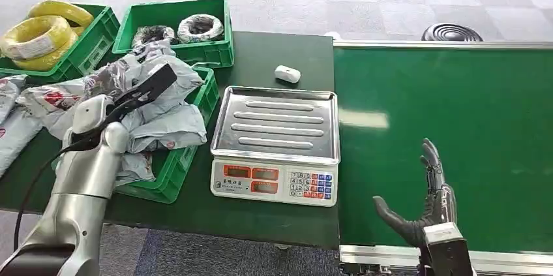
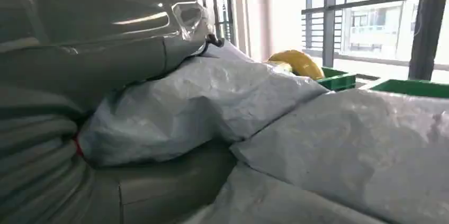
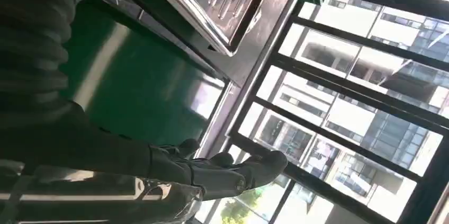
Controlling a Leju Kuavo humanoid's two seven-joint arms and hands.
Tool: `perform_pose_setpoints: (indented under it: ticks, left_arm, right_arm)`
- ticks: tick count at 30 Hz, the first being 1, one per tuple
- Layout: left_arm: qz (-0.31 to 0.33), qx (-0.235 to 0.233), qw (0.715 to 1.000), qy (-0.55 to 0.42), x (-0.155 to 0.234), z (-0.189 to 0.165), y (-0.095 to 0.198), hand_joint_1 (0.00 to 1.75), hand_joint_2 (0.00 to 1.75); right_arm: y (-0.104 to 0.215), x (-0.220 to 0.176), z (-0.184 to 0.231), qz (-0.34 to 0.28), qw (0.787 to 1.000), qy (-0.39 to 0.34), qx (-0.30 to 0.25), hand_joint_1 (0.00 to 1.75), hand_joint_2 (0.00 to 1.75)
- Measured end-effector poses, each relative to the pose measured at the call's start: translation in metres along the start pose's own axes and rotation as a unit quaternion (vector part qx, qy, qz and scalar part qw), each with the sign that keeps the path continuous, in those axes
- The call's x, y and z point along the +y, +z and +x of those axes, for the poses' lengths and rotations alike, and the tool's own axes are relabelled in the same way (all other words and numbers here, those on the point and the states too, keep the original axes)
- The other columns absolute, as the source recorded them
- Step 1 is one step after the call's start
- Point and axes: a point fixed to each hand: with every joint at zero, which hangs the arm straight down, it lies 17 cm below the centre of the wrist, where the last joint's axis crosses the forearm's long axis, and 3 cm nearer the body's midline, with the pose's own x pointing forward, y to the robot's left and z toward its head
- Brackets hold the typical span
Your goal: Moved the parcel from conveyor to table for the left to box.
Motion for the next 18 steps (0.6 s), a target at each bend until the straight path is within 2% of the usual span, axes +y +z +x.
perform_pose_setpoints:
  ticks: [5,8,11,15,18]
  left_arm:
    - [-0.002,0.015,1.000,-0.003,-0.001,-0.016,0.005,0.00,1.75]
    - [0.062,0.011,0.997,0.049,0.031,-0.016,0.009,0.00,1.75]
    - [0.148,-0.017,0.981,0.124,0.079,-0.009,0.020,0.00,1.75]
    - [0.275,-0.084,0.930,0.228,0.150,0.000,0.050,0.00,1.75]
    - [0.389,-0.167,0.862,0.279,0.204,0.009,0.096,0.00,1.75]
  right_arm:
    - [-0.004,-0.001,-0.003,-0.002,1.000,0.003,0.001,0.00,1.75]
    - [-0.003,-0.001,-0.005,0.000,1.000,0.004,0.004,0.00,1.75]
    - [-0.002,0.001,-0.005,0.001,1.000,0.006,0.005,0.00,1.75]
    - [0.001,0.002,-0.006,0.001,1.000,0.005,0.010,0.00,1.75]
    - [0.008,0.003,-0.009,-0.001,1.000,0.007,0.017,0.00,1.75]
